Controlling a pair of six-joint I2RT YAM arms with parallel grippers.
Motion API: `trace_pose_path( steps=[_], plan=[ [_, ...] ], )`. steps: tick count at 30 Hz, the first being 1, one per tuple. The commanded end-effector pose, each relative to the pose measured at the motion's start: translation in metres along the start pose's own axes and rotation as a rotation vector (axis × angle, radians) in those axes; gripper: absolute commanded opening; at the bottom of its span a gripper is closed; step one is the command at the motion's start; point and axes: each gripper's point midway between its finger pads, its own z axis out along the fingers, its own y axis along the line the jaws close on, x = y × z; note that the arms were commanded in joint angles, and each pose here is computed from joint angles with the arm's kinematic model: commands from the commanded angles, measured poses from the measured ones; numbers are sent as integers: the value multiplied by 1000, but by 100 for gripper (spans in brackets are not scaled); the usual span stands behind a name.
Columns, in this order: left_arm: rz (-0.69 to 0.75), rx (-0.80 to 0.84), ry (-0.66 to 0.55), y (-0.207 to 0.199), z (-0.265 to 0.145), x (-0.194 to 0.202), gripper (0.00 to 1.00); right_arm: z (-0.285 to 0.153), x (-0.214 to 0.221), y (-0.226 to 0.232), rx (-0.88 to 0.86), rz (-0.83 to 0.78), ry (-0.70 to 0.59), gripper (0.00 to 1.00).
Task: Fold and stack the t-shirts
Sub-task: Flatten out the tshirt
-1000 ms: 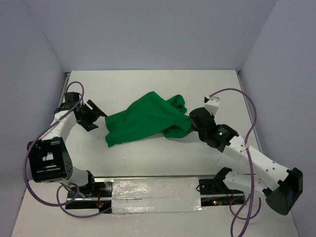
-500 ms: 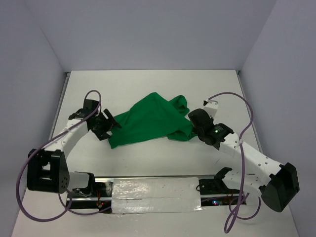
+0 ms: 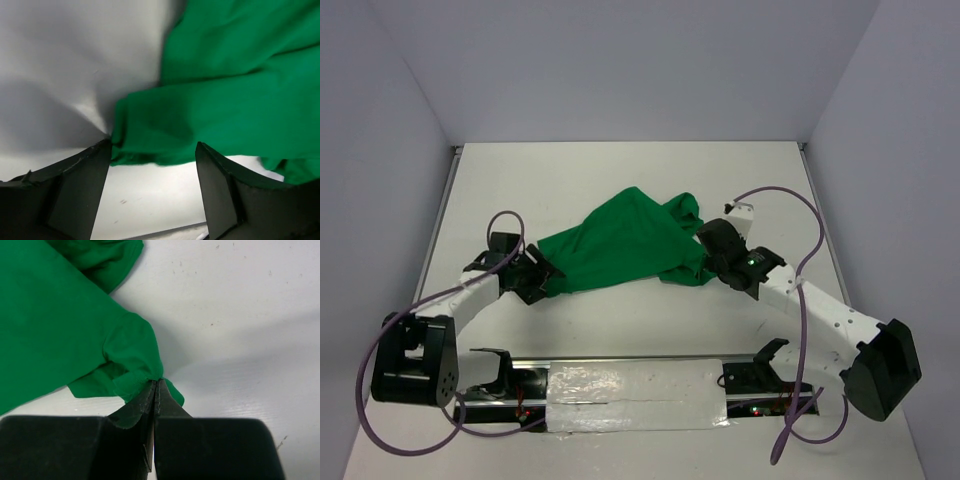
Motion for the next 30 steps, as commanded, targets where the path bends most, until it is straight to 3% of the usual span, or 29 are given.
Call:
trace_pose_path(
  steps=[1,8,10,11,14,21,30],
  plan=[
    [-4,56,-18,-10,14,-6,78,3,-7,7,-17,17,-21,0],
    [-16,11,-37,-5,13,-10,46,4,-5,4,-6,16,-19,0],
    [-11,12,-62,-6,5,-13,31,4,-5,3,-3,16,-20,0],
    [-13,-4,-57,-2,3,-10,17,4,-5,3,-2,16,-21,0],
    [4,11,-81,-6,-10,-12,0,4,-7,2,3,11,-29,0],
    [100,15,-76,-19,-59,-10,0,-6,-28,1,7,1,-67,0],
    [146,-16,34,-9,-73,15,0,-26,-42,-11,20,6,-104,0]
  ],
)
